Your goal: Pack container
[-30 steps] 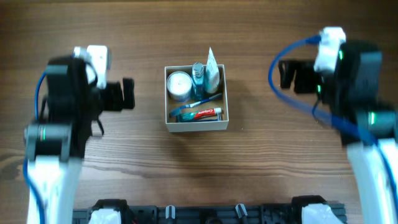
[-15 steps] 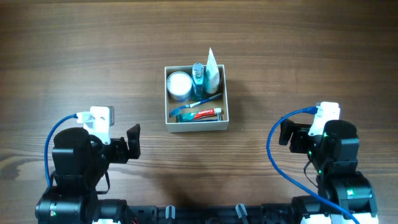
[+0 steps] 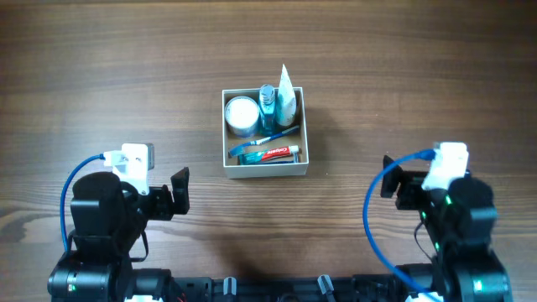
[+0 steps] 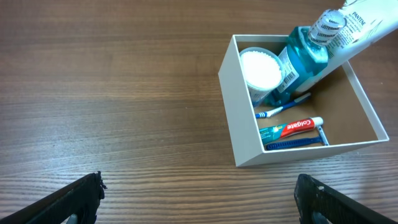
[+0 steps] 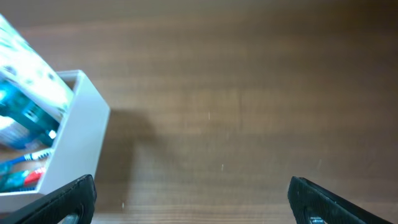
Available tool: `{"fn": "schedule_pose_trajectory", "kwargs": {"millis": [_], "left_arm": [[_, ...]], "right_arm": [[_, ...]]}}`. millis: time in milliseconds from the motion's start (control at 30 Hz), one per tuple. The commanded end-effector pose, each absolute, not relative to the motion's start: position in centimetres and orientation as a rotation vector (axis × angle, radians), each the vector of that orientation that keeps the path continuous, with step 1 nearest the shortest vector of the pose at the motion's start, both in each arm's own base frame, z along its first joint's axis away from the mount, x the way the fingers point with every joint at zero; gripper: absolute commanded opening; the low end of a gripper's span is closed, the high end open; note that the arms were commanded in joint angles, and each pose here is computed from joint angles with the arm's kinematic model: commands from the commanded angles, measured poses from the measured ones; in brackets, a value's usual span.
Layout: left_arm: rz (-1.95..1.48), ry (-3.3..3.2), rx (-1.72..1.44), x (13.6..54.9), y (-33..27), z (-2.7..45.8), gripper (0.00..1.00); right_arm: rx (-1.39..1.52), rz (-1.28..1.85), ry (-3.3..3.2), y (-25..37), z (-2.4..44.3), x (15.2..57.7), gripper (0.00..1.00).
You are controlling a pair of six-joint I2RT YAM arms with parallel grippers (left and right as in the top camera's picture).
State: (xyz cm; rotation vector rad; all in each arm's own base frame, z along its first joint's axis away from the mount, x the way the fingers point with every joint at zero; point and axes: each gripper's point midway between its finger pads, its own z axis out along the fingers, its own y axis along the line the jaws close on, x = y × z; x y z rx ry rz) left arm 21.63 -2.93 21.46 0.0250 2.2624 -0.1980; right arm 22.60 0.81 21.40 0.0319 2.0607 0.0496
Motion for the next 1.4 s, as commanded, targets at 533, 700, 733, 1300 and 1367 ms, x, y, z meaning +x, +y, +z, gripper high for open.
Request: {"fn": "schedule_pose_trajectory", "kwargs": {"millis": [533,700,733,1300,1367], "left_arm": [[-0.225,2.262,0.025,21.5,-3.3,21.4,1.0],[-0.225,2.262,0.025,21.5,-3.3,21.4,1.0],[-0.225,2.262,0.025,21.5,-3.3,21.4,1.0],[-0.239,2.248,0.036,20.5,-3.5,21.5,1.0],[-0.249,2.214,0.052,19.6,-3.7,21.2,1.0]], "right_arm": [[-0.156,-0.046,1.555,1.7,17.7,24.6,1.0],[-0.156,-0.047,1.562,1.7,17.5,24.7,1.0],[-0.156,-0.047,1.564,1.7,17.5,24.7,1.0],[-0.156,-0.047,1.565,1.7,17.5,24.7,1.0],[-0.157,-0.047,1.565,1.7,17.5,24.7,1.0]]}}
